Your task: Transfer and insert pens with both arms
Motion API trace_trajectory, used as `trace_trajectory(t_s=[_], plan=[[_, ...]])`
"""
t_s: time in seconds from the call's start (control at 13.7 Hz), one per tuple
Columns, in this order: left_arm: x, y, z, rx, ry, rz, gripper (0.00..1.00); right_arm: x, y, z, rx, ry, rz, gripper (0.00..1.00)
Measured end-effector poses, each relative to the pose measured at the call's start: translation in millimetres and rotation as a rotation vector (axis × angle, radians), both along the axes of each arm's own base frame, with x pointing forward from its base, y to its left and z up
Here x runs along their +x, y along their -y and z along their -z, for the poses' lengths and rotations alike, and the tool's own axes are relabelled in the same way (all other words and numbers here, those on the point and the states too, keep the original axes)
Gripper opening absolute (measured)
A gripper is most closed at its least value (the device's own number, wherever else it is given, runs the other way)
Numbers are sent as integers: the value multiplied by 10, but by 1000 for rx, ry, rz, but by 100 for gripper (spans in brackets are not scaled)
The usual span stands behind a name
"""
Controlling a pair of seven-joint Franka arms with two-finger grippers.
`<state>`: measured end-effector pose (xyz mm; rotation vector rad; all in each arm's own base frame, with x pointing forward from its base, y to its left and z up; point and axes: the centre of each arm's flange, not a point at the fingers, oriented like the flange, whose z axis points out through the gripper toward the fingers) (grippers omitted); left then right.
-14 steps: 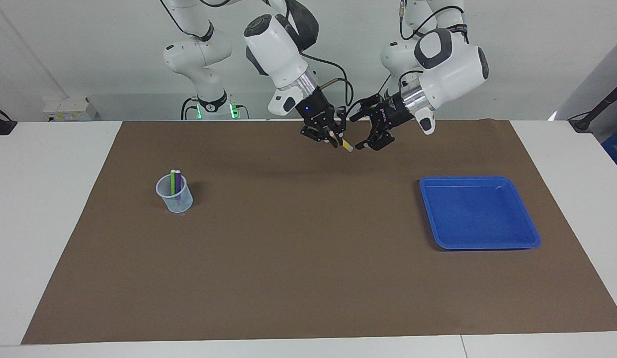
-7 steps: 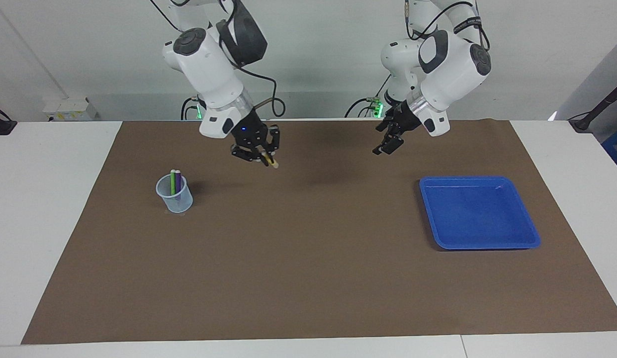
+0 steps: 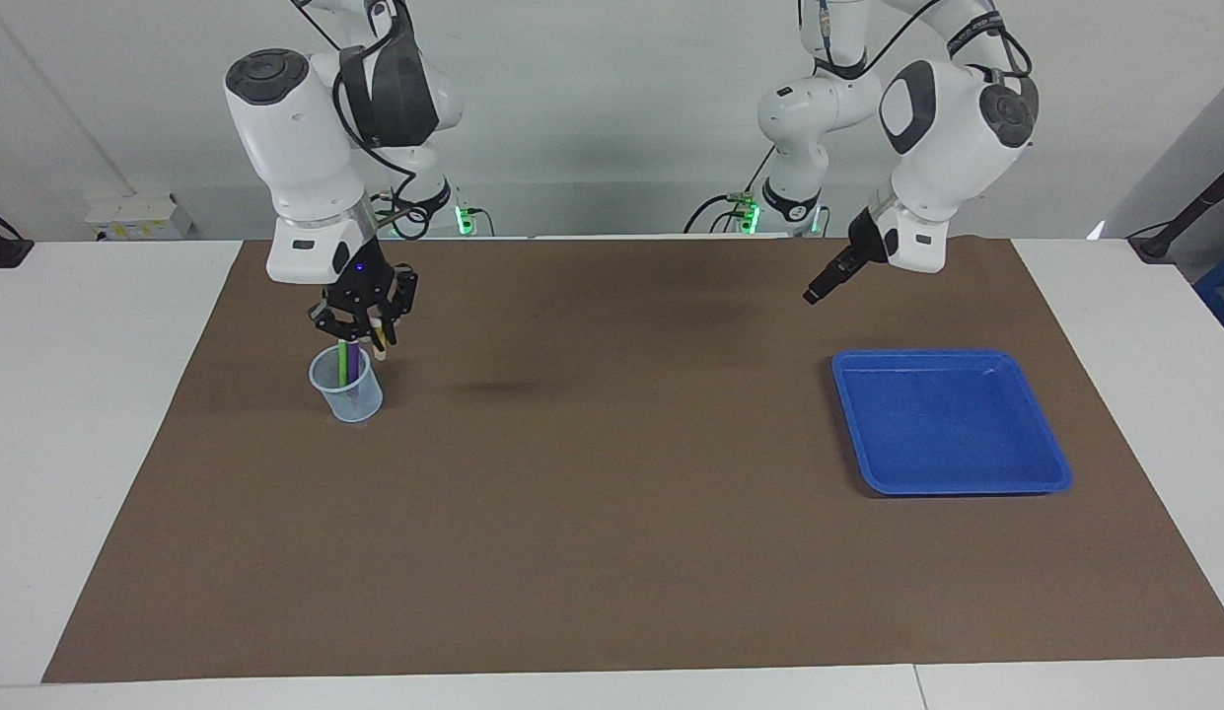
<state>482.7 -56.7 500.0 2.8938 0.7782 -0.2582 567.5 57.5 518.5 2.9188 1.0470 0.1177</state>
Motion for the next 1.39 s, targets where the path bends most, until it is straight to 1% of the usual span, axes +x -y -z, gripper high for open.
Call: trace_trajectory(t_s=[0.15,0.37,0.66,0.95,1.17,1.39], plan=[[61,-199,-137,8,35,-1,100,-10,191,255,-4,-4,1,16],[81,-252,-187,8,47,-5,100,-72,430,584,-7,-25,-4,16],[114,-315,-221,9,75,-20,100,-109,474,680,-7,-43,4,16],[115,-288,-225,10,77,-14,100,-179,719,841,-5,-76,55,16],[121,-276,-239,9,85,-9,100,-217,756,931,44,-88,122,16],[192,-352,-422,49,137,25,100,-242,730,986,67,-99,159,16]])
